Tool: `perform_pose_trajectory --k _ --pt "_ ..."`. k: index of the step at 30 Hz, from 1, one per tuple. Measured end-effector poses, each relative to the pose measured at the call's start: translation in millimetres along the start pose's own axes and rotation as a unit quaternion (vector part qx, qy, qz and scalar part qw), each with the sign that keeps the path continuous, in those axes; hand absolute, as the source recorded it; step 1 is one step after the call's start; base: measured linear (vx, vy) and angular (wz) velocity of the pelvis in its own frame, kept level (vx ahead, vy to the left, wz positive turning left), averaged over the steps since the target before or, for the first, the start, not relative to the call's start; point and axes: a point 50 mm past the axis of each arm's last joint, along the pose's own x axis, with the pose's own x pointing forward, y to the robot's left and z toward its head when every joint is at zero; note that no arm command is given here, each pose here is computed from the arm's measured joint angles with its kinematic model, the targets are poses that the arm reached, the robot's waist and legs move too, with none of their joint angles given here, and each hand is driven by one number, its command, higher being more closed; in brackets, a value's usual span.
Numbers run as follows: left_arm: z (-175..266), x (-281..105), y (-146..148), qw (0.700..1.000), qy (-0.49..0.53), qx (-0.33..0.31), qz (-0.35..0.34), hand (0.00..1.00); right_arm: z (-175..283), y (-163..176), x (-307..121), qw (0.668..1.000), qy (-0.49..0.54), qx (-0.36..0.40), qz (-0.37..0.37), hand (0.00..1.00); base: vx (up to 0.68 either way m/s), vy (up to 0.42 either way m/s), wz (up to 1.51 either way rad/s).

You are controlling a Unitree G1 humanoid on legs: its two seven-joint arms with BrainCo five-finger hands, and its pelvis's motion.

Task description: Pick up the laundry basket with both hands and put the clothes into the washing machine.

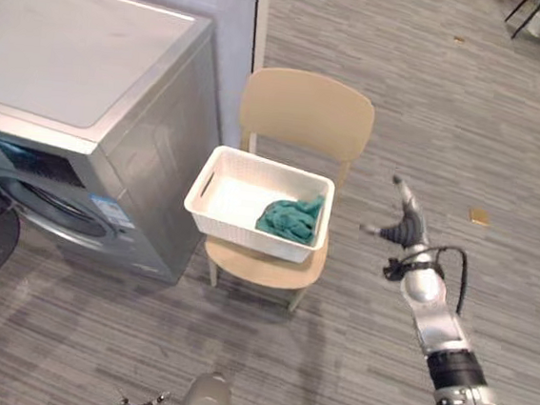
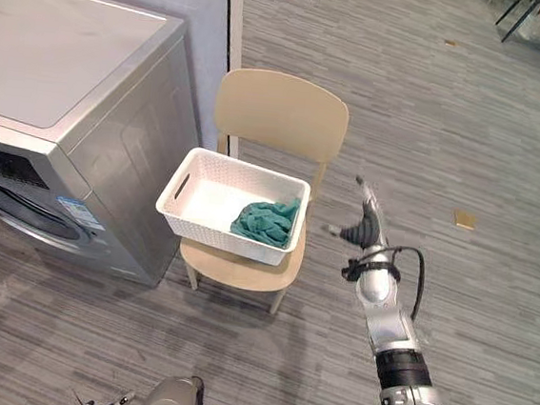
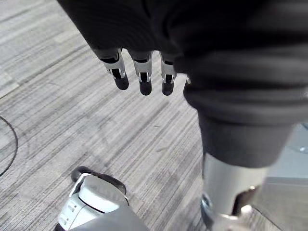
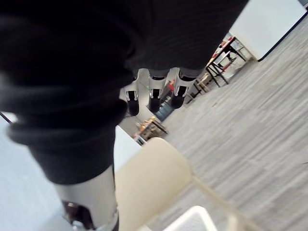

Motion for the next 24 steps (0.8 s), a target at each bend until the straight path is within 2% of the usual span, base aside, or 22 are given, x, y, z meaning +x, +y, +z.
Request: perform_pose_trajectory --k 3,6,9,11,16,21,24 --pt "9 1 -2 0.999 -0.022 0.034 -0.017 0.0 -3 5 0 1.0 0.007 -0.005 0.014 0.0 0.14 0.084 0.23" --pt "38 3 -7 0.996 -0.077 0.043 -0.031 0.0 4 7 10 0.999 -0.008 -0.022 0.042 0.0 0.21 -0.037 0.2" --pt "62 1 -26 0.99 -0.12 0.048 -0.058 0.0 14 0 20 0.996 -0.036 -0.052 0.06 0.0 0.17 -0.11 0.27" --pt "67 1 -26 0.988 -0.132 0.049 -0.059 0.0 15 3 20 0.994 -0.041 -0.063 0.079 0.0 0.25 -0.237 0.42" --pt "59 -7 -49 0.986 -0.126 0.045 -0.096 0.0 28 12 24 0.979 -0.084 -0.122 0.142 0.0 0.15 -0.159 -0.06" --pt "60 -6 -49 0.986 -0.125 0.046 -0.098 0.0 41 23 26 0.968 -0.118 -0.138 0.172 0.0 0.02 -0.06 0.27" --pt "75 -3 -45 0.984 -0.145 0.036 -0.092 0.0 59 35 32 0.955 -0.157 -0.156 0.198 0.0 -0.06 -0.006 0.5"
